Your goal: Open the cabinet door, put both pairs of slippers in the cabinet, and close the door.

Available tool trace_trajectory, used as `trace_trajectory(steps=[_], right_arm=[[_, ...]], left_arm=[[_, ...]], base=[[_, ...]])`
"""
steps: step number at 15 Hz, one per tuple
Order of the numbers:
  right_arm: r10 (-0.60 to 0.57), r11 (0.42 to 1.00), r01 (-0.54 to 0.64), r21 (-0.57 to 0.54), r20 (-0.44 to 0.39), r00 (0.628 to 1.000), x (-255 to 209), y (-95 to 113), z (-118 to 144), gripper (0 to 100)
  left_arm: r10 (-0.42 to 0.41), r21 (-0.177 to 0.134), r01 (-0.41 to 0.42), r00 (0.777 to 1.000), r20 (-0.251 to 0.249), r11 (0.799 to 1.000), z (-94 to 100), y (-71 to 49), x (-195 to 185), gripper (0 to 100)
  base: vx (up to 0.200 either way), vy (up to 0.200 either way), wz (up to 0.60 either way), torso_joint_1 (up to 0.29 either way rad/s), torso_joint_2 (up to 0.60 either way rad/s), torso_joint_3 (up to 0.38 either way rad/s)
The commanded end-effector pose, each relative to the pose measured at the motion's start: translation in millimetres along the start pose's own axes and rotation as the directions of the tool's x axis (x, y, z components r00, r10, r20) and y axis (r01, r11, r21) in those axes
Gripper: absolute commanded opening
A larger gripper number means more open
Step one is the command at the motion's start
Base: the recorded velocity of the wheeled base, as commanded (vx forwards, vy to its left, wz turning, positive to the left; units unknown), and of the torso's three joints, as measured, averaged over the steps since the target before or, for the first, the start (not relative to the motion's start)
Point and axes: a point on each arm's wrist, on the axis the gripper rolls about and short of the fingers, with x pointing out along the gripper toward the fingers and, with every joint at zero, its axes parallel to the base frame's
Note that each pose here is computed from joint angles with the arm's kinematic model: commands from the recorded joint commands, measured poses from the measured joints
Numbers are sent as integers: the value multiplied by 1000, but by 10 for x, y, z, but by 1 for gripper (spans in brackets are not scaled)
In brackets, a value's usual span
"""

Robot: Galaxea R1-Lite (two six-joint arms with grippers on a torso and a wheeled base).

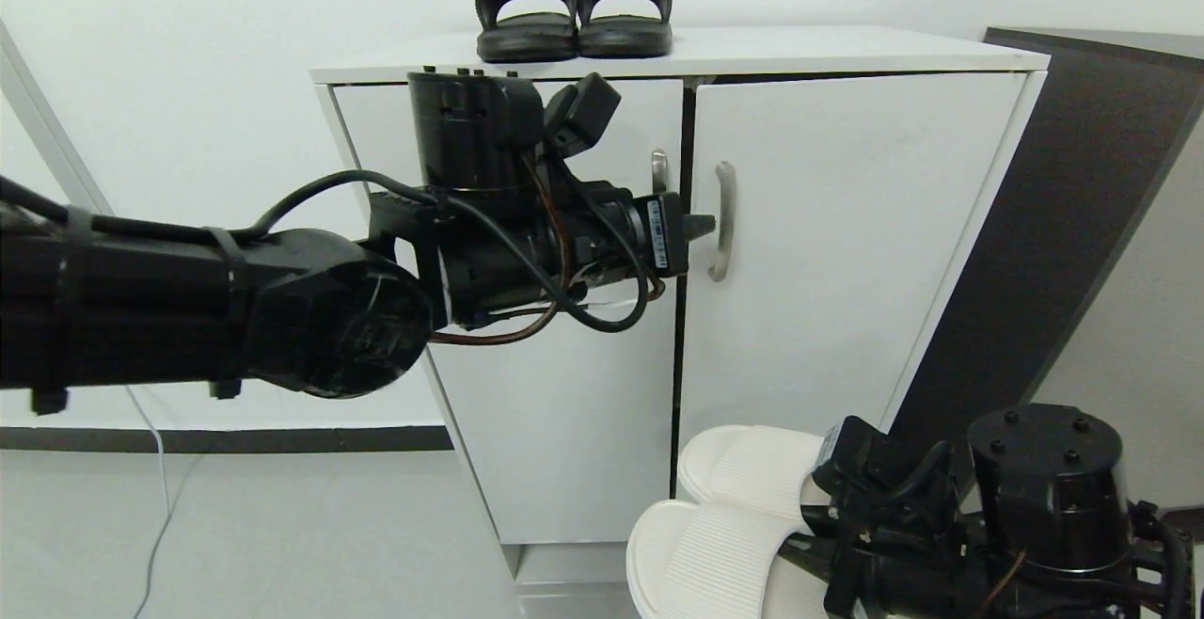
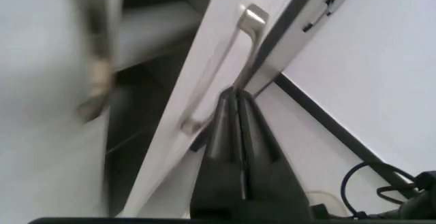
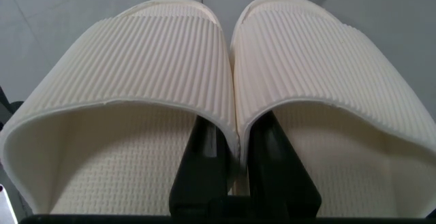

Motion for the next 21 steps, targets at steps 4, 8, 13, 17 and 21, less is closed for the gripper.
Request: trace_trajectory(steps=[4, 8, 13, 17, 21], right_arm=[[0, 1000, 0, -1, -5, 1000, 6, 2, -10, 0], [1, 1000, -1, -1, -6, 1000, 6, 2, -11, 0], [1, 1000, -1, -1, -6, 1000, 6, 2, -11, 0], [2, 1000, -2, -3, -8, 1000, 5, 7, -15, 0], [6, 1000, -6, -14, -9, 1000, 4, 12, -18, 0]], left_arm=[[7, 9, -7, 999, 42, 1000, 138, -57, -308, 0], [36, 3, -36, 998, 53, 999, 171, 74, -235, 0], [44, 10, -45, 995, 85, 999, 249, 204, 9, 0], [42, 17, -44, 994, 103, 999, 279, 275, 182, 0], [73, 16, -76, 989, 128, 997, 276, 345, 353, 0]], base=[[0, 0, 0, 0, 0, 0], [0, 0, 0, 0, 0, 0], [0, 0, 0, 0, 0, 0], [0, 0, 0, 0, 0, 0], [0, 0, 0, 0, 0, 0]])
